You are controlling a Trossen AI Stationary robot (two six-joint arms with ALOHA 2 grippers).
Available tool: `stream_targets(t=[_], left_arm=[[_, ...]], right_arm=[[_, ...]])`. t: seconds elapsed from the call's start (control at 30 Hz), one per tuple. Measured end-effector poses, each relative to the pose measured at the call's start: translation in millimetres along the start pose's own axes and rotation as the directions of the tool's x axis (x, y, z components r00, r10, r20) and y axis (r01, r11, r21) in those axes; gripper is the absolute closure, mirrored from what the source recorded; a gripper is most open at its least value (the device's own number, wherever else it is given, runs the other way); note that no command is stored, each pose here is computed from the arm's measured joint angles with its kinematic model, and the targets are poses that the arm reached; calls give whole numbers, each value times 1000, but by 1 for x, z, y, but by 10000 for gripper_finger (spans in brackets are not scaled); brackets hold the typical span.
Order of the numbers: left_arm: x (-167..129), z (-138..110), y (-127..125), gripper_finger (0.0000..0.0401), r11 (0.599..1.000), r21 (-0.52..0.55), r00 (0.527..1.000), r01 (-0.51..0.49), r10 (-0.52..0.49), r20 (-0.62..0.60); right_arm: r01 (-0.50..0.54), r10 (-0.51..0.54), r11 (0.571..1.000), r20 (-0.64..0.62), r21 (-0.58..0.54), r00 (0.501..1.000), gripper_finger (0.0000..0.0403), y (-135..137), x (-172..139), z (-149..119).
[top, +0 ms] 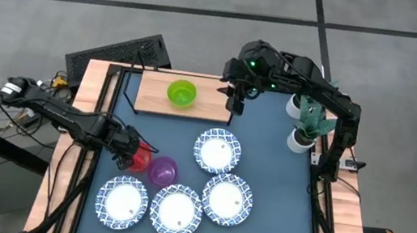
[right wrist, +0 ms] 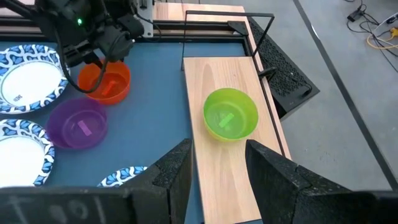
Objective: Place and stack bowls onto a shelf
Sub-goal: Stack the orange bowl on top of the green bowl on the shelf
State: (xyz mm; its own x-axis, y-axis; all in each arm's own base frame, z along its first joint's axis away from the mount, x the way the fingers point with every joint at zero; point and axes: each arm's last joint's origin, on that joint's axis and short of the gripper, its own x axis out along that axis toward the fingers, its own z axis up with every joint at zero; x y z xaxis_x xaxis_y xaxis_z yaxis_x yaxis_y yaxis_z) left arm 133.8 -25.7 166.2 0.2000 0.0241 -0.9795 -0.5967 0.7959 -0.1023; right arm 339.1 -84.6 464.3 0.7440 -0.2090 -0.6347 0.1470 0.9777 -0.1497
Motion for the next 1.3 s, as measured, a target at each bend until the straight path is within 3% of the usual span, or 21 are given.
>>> stream_targets(t=[0.33,0.7,0.93,1.3], left_arm=[[6,0,2,387,998,-64,999,-16,19,40],[2,2,0,401,988,-156,998,-8,17,57],[-17,13,-9,401,984,-177,991,27,-4,131],[-53,26,-15,401,977,-212,972,-5,55,229]], right_arm=[[1,-1,1000,1,26,1000,227,0,0,0],[1,-1,1000,1,29,1000,227,0,0,0],[1,-1,1000,1,29,1000,227,0,0,0],[1,-1,1000,2,29,1000,227,0,0,0]])
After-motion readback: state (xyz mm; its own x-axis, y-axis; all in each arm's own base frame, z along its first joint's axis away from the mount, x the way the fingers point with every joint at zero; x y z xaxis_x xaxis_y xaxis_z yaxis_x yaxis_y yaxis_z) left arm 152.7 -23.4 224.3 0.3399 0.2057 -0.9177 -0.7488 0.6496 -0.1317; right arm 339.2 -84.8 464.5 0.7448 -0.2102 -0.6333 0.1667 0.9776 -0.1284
